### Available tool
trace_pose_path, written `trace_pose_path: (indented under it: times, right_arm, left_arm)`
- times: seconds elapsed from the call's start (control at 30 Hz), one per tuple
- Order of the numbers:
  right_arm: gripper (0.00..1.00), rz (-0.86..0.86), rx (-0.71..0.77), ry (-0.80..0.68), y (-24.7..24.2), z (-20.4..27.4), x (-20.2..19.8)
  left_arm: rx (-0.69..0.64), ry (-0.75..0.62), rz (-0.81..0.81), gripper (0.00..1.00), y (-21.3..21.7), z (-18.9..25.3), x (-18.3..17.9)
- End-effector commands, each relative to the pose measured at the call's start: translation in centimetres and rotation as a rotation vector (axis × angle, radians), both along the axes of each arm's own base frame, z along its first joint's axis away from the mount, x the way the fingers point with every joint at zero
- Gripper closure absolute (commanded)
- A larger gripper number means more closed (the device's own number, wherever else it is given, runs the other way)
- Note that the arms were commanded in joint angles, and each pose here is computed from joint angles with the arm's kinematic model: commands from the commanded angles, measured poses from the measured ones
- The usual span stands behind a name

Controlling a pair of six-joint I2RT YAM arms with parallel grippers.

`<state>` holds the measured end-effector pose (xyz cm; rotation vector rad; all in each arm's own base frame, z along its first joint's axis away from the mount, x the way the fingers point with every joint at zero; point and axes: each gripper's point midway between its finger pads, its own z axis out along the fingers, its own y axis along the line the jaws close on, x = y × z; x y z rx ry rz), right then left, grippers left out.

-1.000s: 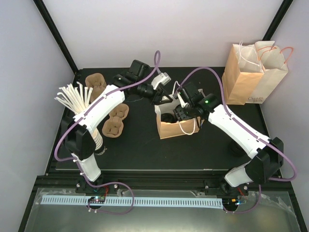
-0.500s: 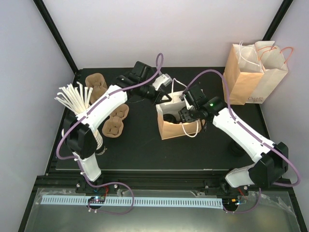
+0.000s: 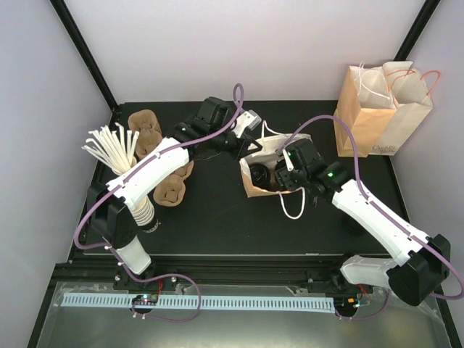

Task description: Pack the takeout coffee

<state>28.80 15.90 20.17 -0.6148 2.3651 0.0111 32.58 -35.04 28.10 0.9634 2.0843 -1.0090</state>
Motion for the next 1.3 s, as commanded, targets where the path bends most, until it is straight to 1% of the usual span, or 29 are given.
trace_pose_path:
  times: [0.0,0.17,0.3,0.43,0.5,0.6,0.7,0.8,0.97,1.1,1.17,1.27]
  right_arm:
    - [0.91,0.045,0.017,-0.02,1.3,0.7,1.0]
    - [0.92,0.056,0.047,-0.05,1.4,0.6,0.9]
    - [0.92,0.001,0.041,-0.053,0.4,-1.2,0.6]
    - [0.97,-0.132,0.004,-0.068,-1.9,-2.8,0.9]
    - [0.99,-0.188,-0.003,-0.08,-3.1,-3.3,1.0]
    - [0.99,-0.206,0.072,-0.124,-3.3,-3.0,1.4]
    - [0.98,-0.178,0.138,-0.149,-2.4,-2.8,1.7]
    - [0.98,-0.155,0.157,-0.135,-1.6,-3.1,2.0]
    - [0.98,-0.141,0.164,-0.133,-0.9,-3.3,2.8]
    - [0.98,-0.126,0.214,-0.127,0.2,-1.6,3.2]
    - [0.98,-0.14,0.243,-0.096,0.6,-0.6,3.4]
    - [0.99,-0.192,0.259,0.006,0.8,-0.7,3.3]
  left_arm:
    - [-0.057,-0.075,0.049,0.98,0.1,3.7,0.6]
    - [-0.055,-0.109,0.066,0.98,-0.1,4.2,0.3]
    - [-0.042,-0.152,0.099,0.98,0.1,4.4,0.1]
    - [-0.057,-0.195,0.1,0.99,0.4,4.5,-0.9]
    - [-0.051,-0.194,0.089,0.98,0.3,4.1,-1.5]
    - [-0.059,-0.185,0.049,0.99,-0.2,3.6,-2.8]
    - [-0.087,-0.151,0.006,0.99,-0.8,3.3,-3.8]
    - [-0.108,-0.096,-0.028,0.98,-1.5,3.0,-4.4]
    - [-0.142,-0.037,-0.056,0.99,-2.7,3.6,-4.3]
    - [-0.132,-0.035,-0.055,0.98,-3.3,3.8,-4.0]
    - [-0.113,-0.042,-0.037,0.98,-3.3,3.6,-3.7]
    - [-0.087,-0.051,0.005,0.98,-3.0,3.2,-3.0]
